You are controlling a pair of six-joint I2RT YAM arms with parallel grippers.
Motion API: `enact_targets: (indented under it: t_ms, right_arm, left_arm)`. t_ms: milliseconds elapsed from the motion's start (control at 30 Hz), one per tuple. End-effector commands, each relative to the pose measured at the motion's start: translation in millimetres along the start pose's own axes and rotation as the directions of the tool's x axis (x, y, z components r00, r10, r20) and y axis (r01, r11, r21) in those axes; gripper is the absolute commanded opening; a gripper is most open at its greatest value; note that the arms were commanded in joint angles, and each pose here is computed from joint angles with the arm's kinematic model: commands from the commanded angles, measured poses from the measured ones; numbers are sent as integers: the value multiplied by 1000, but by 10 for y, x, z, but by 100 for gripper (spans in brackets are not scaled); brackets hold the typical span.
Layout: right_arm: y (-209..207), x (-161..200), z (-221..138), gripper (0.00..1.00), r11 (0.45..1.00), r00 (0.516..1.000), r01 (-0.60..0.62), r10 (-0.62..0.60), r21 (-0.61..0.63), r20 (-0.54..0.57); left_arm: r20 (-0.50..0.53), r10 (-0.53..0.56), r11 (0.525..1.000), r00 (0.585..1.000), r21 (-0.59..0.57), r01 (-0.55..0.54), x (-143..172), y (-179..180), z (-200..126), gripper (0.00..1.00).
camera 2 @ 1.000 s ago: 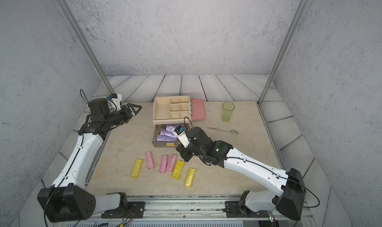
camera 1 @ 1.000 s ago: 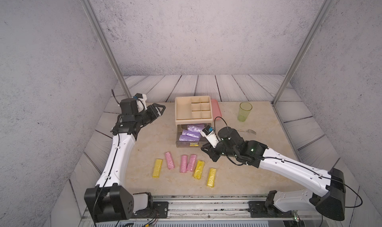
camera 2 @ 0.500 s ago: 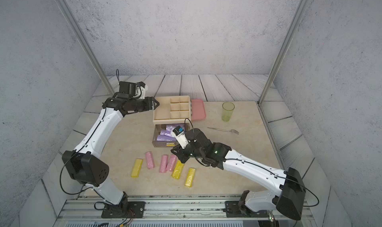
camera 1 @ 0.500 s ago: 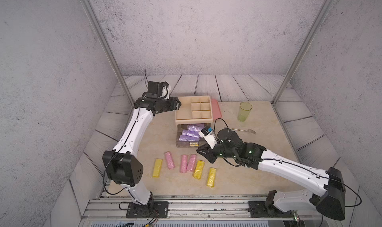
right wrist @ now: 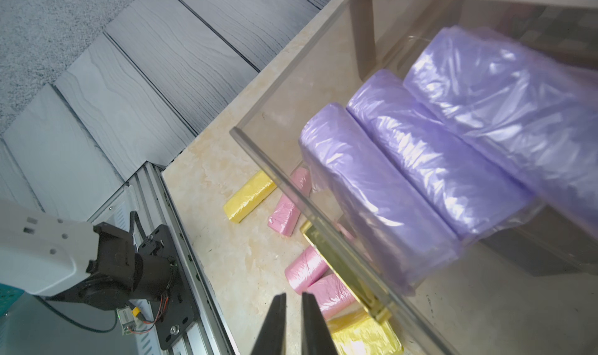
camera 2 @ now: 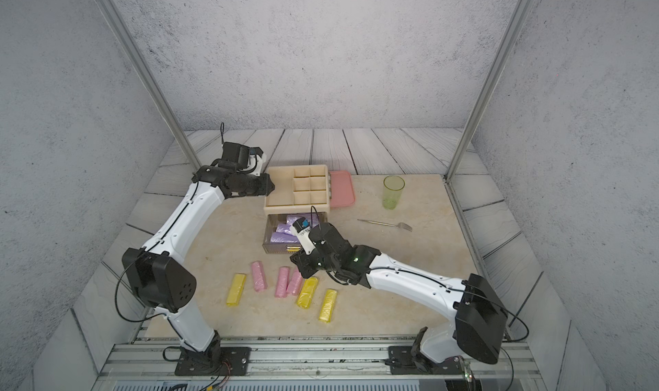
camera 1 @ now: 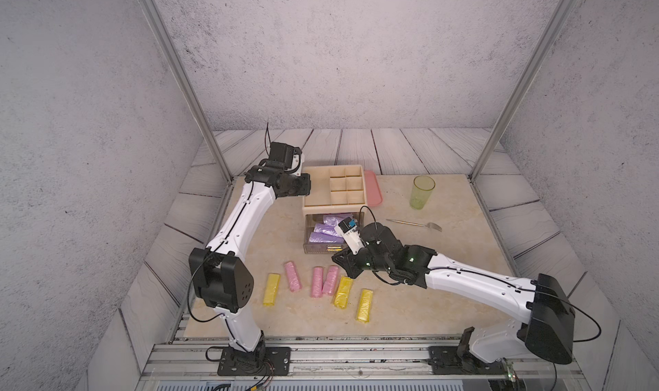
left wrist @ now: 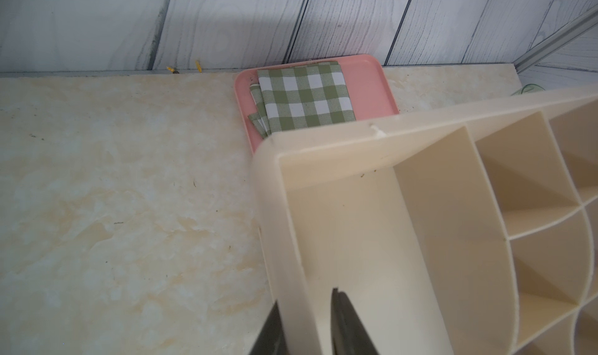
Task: Sort the rolls of trash bags by color and place them into the drawer
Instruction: Close the drawer in the storage box.
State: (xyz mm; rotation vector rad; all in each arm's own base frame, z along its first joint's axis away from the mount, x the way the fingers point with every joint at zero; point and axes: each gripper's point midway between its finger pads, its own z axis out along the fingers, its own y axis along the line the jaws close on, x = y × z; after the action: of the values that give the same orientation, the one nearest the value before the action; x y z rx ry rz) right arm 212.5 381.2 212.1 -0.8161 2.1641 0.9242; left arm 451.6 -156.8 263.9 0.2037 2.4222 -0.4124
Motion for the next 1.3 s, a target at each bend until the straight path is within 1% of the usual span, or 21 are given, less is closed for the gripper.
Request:
enact_targets:
  t_ms: [0,100,267,367,533,633,867,1100,1267]
  right_arm:
    - [-2,-60,46,14,1000,999,-17,16,8,33]
    - [-18,-69,56,14,1000,999,-14,13,18,35]
    - [-29,-71,64,14,1000,999,-15,14,27,30]
    - [-76,-62,54,14,998,999,-21,19,51,35]
    - [-317,22,29,13,982,1000,-3,4,187,-4]
    - [-441,59,23,13,968,1000,6,-4,250,-8]
    - [-457,-120,184,16,964,999,15,-25,265,34]
    - [-568,-449,335,18,949,989,-22,-25,315,143]
    - [-507,-573,437,18,965,980,-34,-20,261,199]
  left_arm:
    - [11,44,999,999,12,-44,-44,-63,-47,11]
    - [14,51,998,999,24,-51,-51,-93,-72,0]
    - [21,57,998,998,39,-57,-61,-131,-133,0]
    - [17,50,998,999,35,-51,-43,-123,-142,0]
    - [-7,40,999,999,25,-40,20,-86,-66,0]
    - [-14,30,999,999,28,-29,34,-87,-44,0]
    - [-25,11,998,1000,60,-10,55,-132,5,0]
    - [-38,-13,996,999,89,16,97,-179,24,0]
    - [-50,-24,995,998,101,29,129,-192,40,0]
